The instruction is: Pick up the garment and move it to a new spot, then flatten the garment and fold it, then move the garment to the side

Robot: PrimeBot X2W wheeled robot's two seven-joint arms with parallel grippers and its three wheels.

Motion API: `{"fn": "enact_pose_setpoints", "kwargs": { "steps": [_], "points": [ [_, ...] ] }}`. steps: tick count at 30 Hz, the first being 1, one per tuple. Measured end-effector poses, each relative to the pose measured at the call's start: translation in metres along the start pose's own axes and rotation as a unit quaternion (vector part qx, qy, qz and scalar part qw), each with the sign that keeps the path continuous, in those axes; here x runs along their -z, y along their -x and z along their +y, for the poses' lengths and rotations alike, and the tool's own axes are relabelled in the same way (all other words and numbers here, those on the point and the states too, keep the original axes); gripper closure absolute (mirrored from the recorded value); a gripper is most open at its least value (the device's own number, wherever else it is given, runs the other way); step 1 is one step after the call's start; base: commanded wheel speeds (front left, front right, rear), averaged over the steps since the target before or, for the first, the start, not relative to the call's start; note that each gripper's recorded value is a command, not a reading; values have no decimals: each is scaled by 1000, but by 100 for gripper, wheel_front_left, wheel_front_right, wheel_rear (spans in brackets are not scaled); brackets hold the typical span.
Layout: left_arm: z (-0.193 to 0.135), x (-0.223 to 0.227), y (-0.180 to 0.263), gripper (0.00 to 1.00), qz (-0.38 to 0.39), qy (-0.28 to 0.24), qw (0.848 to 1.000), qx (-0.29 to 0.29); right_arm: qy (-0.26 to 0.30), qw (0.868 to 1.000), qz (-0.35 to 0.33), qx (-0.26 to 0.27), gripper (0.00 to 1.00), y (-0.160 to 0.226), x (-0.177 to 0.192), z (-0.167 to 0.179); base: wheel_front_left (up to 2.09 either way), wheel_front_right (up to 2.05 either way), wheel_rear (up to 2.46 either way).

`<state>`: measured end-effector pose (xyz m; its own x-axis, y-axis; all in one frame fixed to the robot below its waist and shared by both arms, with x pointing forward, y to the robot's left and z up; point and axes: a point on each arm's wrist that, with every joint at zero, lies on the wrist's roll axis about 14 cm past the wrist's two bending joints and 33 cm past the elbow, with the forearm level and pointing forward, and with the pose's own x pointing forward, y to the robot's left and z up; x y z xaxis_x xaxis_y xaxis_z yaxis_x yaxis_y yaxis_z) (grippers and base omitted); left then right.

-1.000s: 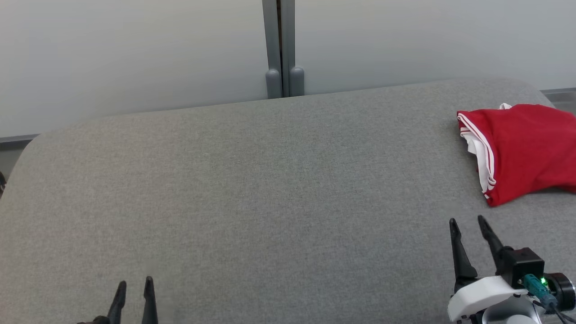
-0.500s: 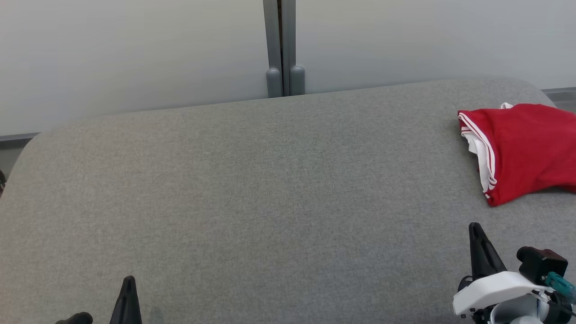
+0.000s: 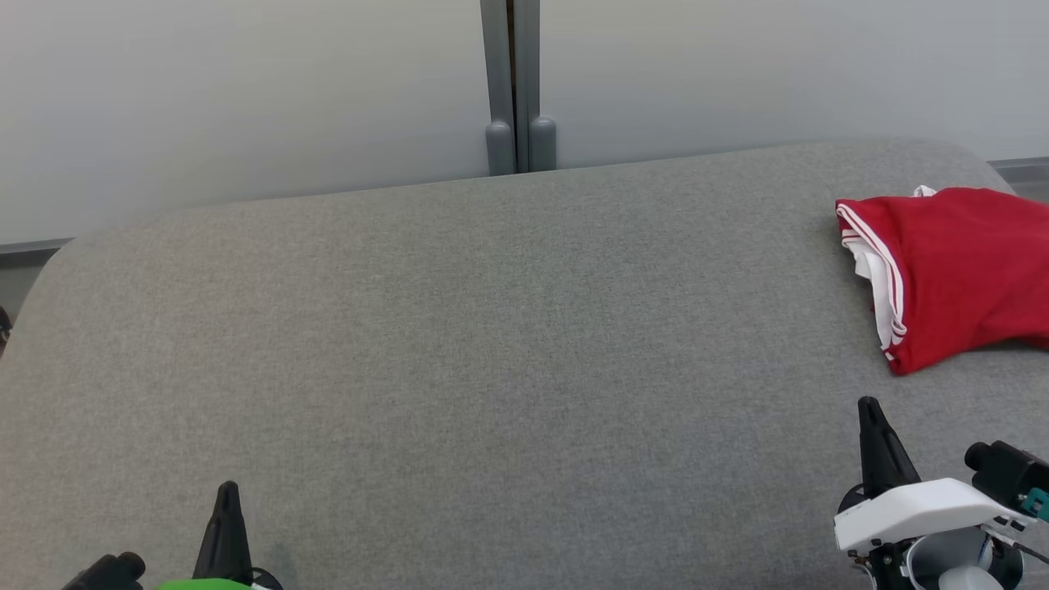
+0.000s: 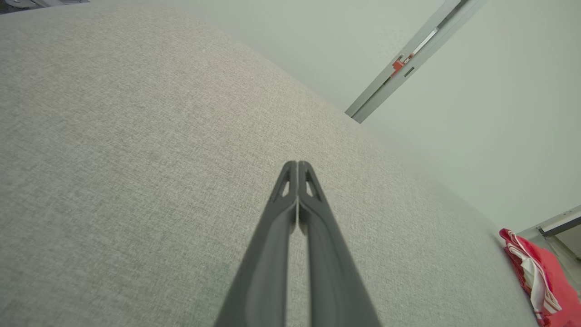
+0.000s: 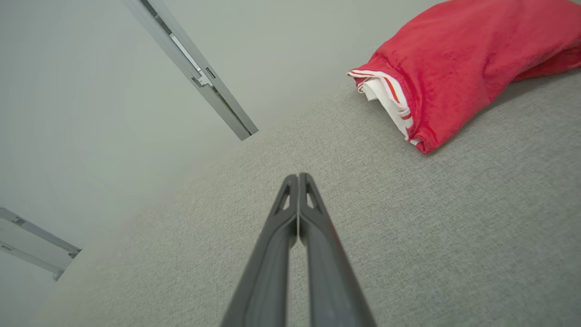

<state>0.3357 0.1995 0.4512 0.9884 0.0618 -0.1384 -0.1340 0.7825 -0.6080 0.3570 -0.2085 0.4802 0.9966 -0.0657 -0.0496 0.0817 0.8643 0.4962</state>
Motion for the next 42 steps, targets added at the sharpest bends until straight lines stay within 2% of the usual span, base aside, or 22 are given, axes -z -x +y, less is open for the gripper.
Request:
{"fn": "enact_pose_setpoints", "kwargs": {
  "steps": [19,42],
  "points": [
    [-6,-9,-12,100,-2,122,992,3,-140,990,5,7,100,-7,-2,1,0,0,0],
    [-15,-20,-24,100,-2,243,970,16,-278,961,10,2,100,-15,-6,6,0,0,0]
  ]
}}
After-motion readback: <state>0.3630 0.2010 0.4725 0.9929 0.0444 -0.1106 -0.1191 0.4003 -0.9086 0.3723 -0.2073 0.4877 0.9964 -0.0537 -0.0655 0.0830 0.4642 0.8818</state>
